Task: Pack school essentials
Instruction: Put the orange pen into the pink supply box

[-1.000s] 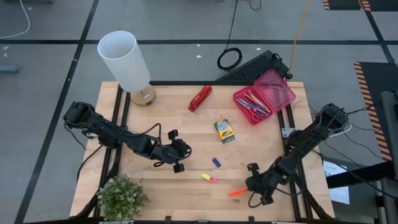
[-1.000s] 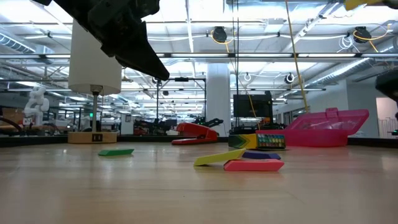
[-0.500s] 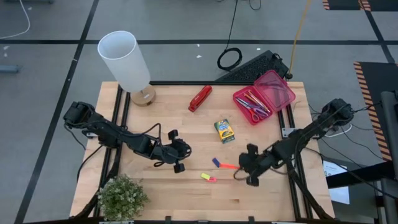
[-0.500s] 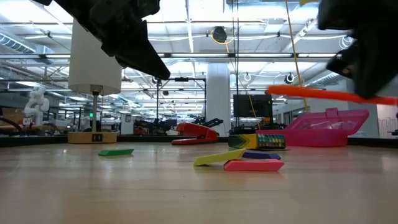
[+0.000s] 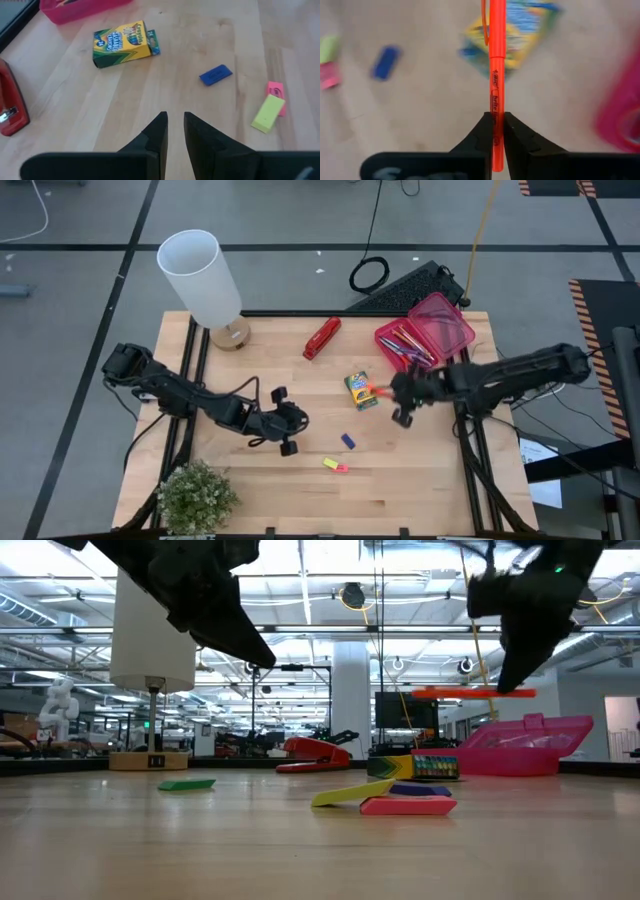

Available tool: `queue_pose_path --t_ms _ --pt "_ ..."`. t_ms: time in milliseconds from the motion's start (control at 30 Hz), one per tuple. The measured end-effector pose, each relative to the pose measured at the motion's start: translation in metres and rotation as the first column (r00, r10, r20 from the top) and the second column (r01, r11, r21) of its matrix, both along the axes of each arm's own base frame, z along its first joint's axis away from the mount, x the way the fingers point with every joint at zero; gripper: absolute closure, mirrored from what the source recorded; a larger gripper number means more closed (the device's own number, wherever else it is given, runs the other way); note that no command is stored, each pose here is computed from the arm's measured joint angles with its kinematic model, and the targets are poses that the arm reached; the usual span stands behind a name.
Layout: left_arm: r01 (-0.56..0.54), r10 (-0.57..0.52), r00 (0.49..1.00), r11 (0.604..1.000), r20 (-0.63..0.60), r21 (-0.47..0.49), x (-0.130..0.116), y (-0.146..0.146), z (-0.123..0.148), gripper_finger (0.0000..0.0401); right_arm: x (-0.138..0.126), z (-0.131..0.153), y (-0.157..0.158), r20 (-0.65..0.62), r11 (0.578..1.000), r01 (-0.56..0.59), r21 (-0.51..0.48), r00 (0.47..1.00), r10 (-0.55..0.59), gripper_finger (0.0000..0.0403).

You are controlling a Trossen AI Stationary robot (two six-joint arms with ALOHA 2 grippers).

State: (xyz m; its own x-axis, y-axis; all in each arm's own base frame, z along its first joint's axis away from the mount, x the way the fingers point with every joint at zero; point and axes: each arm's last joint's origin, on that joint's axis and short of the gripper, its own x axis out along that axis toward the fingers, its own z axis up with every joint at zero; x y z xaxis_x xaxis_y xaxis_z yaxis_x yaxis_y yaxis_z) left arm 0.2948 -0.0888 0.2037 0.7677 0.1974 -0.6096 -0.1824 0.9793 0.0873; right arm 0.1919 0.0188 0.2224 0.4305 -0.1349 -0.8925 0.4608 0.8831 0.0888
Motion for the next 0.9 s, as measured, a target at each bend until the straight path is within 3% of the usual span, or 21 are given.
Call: queue_pose_path --t_ms 133,633,733,900 --pt "-0.017 0.017 1.0 1.0 0.008 0.005 0.002 0.006 0.001 0.0336 -0.009 0.005 -0.033 -0.019 0.993 0.116 -0.026 0.993 -0.116 0.0387" --pt "-0.088 0.088 0.995 0.996 0.041 0.012 0.011 0.032 0.003 0.0336 -0.045 0.011 -0.125 -0.044 0.928 0.33 -0.172 0.939 -0.342 0.0389" --pt "-0.092 0.092 0.995 0.996 0.041 0.01 0.011 0.032 0.003 0.0336 -0.047 0.006 -0.127 -0.028 0.938 0.326 -0.117 0.943 -0.331 0.0388" --pt "-0.092 0.091 0.995 0.996 0.04 0.01 0.011 0.032 0.003 0.0336 -0.035 -0.013 -0.107 0.057 0.985 0.146 0.089 0.987 -0.151 0.0384"
